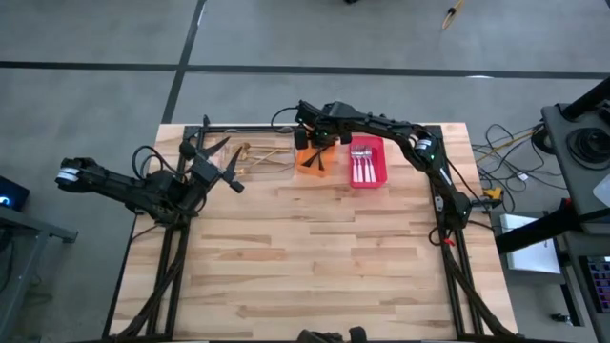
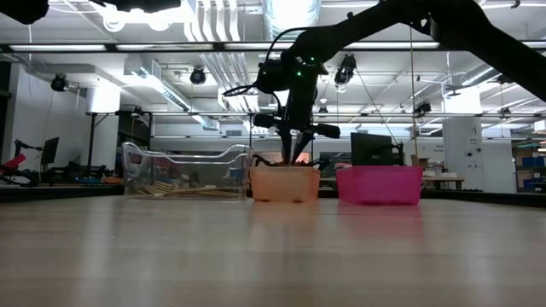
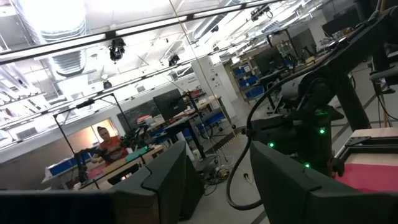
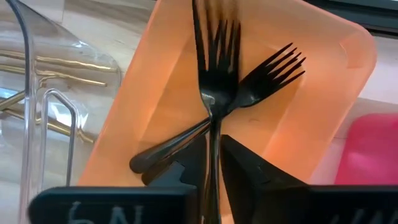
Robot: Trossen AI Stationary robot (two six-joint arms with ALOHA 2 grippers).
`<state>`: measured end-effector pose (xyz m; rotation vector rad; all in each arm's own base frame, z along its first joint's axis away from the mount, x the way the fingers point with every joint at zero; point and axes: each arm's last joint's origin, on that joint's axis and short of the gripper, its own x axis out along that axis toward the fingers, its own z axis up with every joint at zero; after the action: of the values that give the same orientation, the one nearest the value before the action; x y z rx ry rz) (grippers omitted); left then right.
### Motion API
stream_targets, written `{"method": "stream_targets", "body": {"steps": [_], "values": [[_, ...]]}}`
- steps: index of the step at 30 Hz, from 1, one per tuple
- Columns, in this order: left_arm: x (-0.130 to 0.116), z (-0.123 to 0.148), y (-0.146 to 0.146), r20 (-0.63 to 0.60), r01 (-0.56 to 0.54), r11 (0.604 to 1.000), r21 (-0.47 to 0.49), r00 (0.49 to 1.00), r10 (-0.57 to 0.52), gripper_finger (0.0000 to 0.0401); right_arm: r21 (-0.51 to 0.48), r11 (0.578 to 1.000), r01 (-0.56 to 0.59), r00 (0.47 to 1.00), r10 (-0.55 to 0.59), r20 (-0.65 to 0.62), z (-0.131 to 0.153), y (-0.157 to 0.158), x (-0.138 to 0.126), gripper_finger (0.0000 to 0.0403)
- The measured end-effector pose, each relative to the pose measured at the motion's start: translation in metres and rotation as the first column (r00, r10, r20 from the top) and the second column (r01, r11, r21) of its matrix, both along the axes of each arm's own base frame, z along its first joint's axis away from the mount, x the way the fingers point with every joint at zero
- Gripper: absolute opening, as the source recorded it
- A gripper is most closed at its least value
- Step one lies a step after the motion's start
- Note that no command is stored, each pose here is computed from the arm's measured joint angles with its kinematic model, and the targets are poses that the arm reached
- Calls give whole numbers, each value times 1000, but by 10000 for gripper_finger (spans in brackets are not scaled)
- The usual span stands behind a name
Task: Sort silverware by color (type)
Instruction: Put the black fork into the orange bin, then return to Home Position
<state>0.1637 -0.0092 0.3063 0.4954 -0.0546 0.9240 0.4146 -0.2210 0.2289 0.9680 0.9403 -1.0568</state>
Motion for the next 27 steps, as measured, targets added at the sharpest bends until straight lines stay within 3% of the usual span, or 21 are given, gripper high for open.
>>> {"method": "stream_targets", "body": {"steps": [9,15,19,22,27], "values": [[0,0,0,0,0,1000,0,1000,0,162,-7,1000,0,1000,0,-4,0,0,0,106],[0,0,0,1,8,1000,4,1000,-8,162,-15,999,-31,999,31,-13,0,1,1,125],[1,0,-1,15,36,999,6,999,-36,162,-65,991,-120,993,119,-19,2,6,7,128],[2,-1,-1,3,52,999,13,999,-52,162,-133,962,-238,971,236,-29,5,18,16,124],[3,-2,-2,-11,61,998,19,998,-61,162,-242,873,-423,906,410,-102,16,50,30,111]]}}
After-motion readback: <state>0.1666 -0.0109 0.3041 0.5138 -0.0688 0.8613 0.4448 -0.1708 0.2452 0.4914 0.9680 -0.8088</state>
